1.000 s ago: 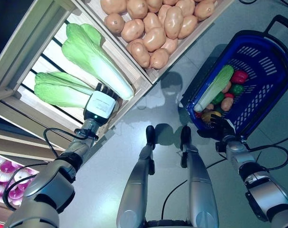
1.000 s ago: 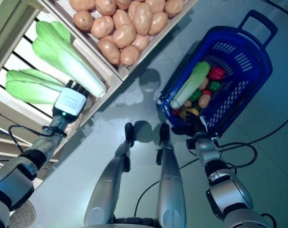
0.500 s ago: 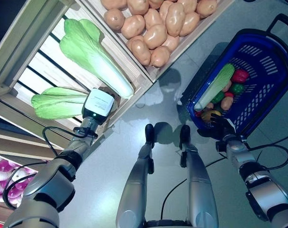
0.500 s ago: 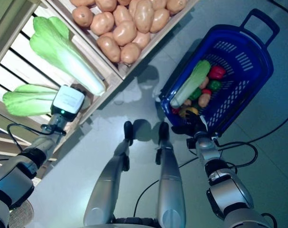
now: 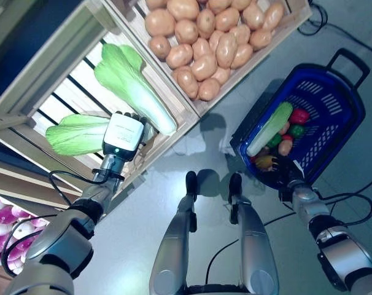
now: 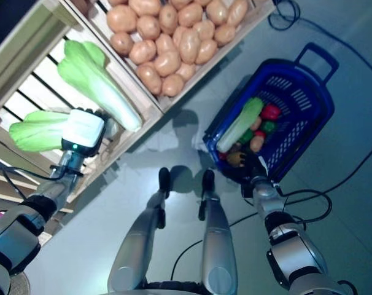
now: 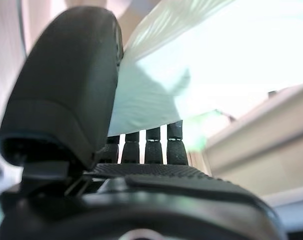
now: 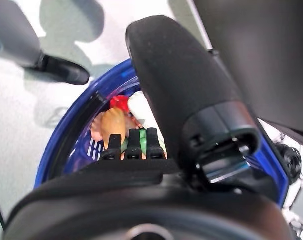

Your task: Put vegetables into the basket

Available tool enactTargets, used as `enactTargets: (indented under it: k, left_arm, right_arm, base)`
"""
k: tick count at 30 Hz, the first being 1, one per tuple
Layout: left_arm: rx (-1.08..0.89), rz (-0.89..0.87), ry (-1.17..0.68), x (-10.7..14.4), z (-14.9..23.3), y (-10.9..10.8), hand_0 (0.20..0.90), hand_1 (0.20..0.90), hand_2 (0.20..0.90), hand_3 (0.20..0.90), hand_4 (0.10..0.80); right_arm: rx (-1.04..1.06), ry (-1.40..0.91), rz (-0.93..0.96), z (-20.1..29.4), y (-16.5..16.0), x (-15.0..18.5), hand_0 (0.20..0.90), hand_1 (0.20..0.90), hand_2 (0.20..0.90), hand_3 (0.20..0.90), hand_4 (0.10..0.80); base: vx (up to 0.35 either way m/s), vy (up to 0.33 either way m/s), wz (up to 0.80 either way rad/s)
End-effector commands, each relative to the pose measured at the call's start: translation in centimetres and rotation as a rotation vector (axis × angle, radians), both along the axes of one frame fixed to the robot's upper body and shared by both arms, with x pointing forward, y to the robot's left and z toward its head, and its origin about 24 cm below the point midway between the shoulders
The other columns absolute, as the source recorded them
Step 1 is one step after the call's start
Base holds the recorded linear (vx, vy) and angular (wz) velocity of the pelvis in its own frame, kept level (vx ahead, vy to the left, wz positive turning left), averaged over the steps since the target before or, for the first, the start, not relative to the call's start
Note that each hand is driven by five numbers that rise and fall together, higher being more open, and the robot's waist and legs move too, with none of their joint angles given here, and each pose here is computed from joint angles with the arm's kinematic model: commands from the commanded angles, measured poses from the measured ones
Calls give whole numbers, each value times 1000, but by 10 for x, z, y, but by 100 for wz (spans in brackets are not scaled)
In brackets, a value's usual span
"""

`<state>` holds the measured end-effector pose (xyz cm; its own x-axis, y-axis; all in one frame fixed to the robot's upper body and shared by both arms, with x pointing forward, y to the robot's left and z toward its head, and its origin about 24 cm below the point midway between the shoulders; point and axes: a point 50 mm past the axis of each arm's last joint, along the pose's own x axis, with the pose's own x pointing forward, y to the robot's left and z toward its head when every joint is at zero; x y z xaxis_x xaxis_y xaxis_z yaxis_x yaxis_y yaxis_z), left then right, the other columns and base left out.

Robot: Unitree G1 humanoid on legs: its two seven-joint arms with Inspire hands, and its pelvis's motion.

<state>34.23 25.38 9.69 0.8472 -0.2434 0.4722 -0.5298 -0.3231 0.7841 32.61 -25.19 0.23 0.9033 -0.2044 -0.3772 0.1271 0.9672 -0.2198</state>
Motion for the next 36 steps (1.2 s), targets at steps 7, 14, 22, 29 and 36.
enactTargets:
  k: [7, 14, 22, 29, 36]
  left_arm:
    - [-178, -95, -350, -28, 47, 13, 300, 300, 300, 300, 400]
    - [-385, -145, -298, -63, 11, 5, 300, 300, 300, 300, 400]
    - [-887, -205, -283, -82, -3, -13, 300, 300, 300, 300, 400]
    - [-1118, -393, -240, -84, 15, -33, 300, 300, 300, 300, 400]
    - [-1431, -525, -152, -80, 27, -43, 300, 300, 300, 300, 400]
  right_arm:
    - [69, 41, -87, -44, -15, -59, 900, 900, 900, 900, 800]
    - [108, 63, -72, -63, -6, -96, 900, 900, 900, 900, 800]
    - [194, -23, -122, -61, 12, -114, 900, 900, 900, 900, 800]
    - [229, -190, -61, -33, 32, -100, 900, 900, 900, 900, 800]
    - [282, -372, 3, 1, 47, -86, 900, 900, 900, 900, 800]
  base:
    - [124, -16, -1]
    - [177, -28, 3]
    - [179, -46, 3]
    - [77, -44, 2]
    - [50, -25, -6]
